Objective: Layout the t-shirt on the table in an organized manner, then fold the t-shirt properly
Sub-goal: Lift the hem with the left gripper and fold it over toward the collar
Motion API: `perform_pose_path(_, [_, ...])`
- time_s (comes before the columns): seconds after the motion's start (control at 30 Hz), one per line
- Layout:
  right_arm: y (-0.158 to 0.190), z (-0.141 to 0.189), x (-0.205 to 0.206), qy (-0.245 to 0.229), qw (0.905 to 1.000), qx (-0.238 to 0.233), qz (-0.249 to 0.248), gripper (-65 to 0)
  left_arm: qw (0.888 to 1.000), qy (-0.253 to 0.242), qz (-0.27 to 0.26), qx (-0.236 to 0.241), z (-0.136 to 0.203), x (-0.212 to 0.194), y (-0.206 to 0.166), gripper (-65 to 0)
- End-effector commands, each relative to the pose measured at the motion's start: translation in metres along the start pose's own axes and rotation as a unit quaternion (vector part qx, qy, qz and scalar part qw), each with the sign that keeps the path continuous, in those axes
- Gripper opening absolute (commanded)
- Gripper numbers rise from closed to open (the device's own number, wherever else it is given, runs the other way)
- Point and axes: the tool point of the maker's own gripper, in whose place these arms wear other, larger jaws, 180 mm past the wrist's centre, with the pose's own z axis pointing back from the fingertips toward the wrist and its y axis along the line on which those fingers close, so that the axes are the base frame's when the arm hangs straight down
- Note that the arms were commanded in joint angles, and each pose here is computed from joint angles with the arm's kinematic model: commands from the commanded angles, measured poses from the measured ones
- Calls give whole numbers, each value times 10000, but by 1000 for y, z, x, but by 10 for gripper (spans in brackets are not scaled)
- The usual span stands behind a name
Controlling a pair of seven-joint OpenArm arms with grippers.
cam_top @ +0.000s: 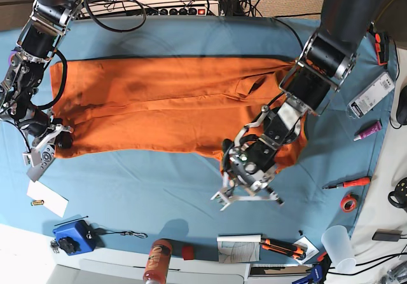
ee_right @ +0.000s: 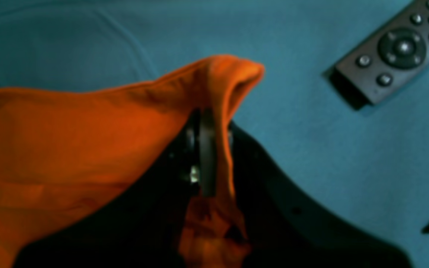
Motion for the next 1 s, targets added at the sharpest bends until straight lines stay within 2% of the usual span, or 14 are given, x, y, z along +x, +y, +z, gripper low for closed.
perform_pose_path(0.0, [-4, 11, 22, -311, 9995, -23, 110, -650, 9998, -133, 166, -35, 7, 7, 8, -650])
perform_pose_path(0.17, [-3, 16, 20, -384, 9991, 147, -35, -650, 9910, -413, 774, -1011, 15, -9, -16, -650])
perform_pose_path(0.3, [-6, 29, 27, -670, 9966, 311, -370, -650, 9814, -865, 1182, -1240, 34, -15, -17, -650])
perform_pose_path(0.43, [-11, 41, 24, -694, 9945, 428, -650, -650, 9723, -1181, 1347, -1504, 48, -21, -28, -650])
perform_pose_path(0.6, [-11, 47, 19, -630, 9934, 536, -792, -650, 9706, -1146, 1354, -1624, 51, -34, -46, -650])
perform_pose_path(0.83, [-11, 47, -7, -415, 9934, 573, -907, -650, 9655, -1506, 1333, -1654, 78, -41, -63, -650])
perform_pose_path(0.97, [-12, 47, -22, -266, 9936, 537, -958, -650, 9642, -1542, 1343, -1690, 87, -51, -75, -650])
